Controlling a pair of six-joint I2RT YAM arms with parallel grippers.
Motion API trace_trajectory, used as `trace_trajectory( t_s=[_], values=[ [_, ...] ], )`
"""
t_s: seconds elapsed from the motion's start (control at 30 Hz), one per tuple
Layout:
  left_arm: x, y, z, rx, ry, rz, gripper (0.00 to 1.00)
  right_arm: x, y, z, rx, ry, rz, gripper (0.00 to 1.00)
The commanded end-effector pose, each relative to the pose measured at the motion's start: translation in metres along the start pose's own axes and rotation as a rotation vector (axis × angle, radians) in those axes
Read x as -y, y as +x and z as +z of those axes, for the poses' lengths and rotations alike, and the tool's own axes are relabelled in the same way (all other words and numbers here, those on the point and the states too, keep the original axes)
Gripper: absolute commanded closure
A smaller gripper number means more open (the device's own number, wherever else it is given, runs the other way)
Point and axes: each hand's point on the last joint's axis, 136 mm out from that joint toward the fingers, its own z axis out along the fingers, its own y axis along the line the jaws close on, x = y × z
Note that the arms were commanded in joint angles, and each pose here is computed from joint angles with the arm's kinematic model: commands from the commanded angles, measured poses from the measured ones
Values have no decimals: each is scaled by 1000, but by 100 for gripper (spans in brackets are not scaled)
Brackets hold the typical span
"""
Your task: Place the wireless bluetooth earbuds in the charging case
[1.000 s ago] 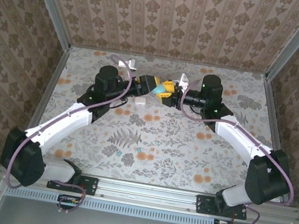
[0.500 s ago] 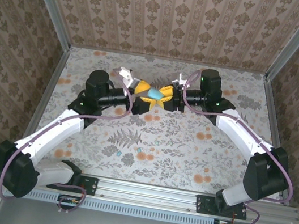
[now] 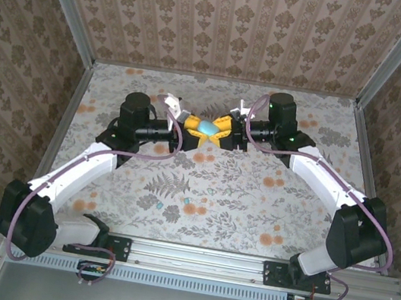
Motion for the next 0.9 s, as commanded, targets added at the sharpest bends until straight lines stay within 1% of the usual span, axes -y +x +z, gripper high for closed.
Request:
trace_trajectory(
  t_s=[0.0, 0.43, 0.57, 0.77, 0.87],
  values=[
    [5, -16, -2, 40, 28, 48, 57, -5, -13, -4, 19, -16, -51, 68],
    [4, -15, 4, 29, 40, 22, 53, -7, -14, -4, 21, -19, -58, 67],
    [4, -14, 6, 25, 47, 19, 50, -7, -13, -3, 19, -20, -60, 67],
    [4, -15, 8, 22, 49, 17, 50, -7, -11, -3, 16, -20, -61, 67],
    [4, -19, 7, 32, 47, 23, 47, -6, -9, -3, 9, -18, -63, 67]
  ],
)
